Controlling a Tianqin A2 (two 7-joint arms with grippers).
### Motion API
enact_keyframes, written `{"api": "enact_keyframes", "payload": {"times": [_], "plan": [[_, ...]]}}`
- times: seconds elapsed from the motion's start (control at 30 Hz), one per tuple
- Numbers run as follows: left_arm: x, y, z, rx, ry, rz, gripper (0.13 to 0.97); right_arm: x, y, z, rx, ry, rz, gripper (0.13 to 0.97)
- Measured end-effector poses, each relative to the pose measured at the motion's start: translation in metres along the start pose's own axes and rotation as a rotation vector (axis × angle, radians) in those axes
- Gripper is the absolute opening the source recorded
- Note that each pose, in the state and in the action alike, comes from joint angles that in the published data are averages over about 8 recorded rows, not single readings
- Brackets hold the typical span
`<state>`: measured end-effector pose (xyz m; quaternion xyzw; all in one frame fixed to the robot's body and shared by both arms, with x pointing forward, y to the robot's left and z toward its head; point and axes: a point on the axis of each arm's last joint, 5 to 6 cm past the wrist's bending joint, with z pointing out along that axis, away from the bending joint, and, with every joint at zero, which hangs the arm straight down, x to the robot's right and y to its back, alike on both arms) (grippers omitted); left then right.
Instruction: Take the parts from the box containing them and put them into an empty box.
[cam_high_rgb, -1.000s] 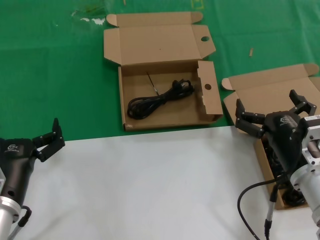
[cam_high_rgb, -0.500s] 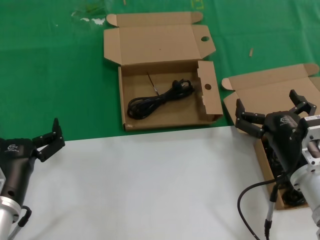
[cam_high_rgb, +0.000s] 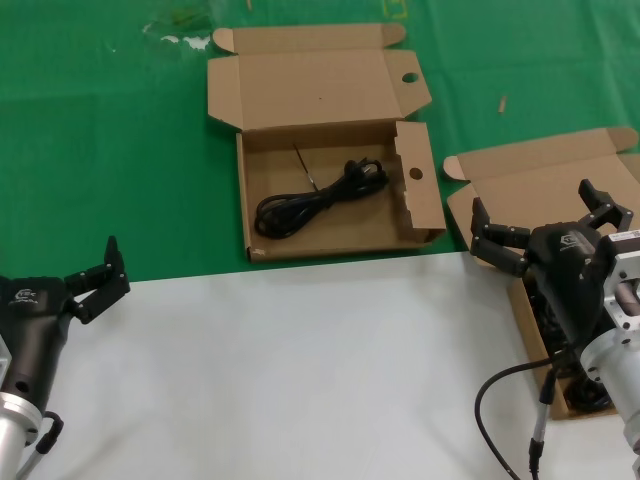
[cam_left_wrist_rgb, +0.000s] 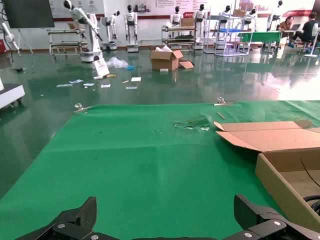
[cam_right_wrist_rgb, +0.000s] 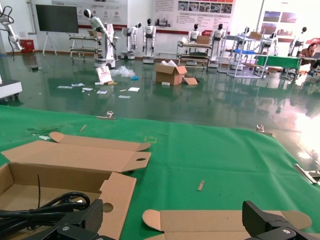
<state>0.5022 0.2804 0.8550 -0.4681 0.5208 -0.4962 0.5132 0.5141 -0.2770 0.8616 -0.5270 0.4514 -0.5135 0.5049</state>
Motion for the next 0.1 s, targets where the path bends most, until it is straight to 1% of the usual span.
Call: {"api": "enact_keyframes", "payload": {"times": [0.1], "plan": [[0.0000,0.0000,0.0000,0.000,0.000,0.000,0.966,0.0000,0.0000,0.0000,0.000,0.000,0.000,0.966]]}}
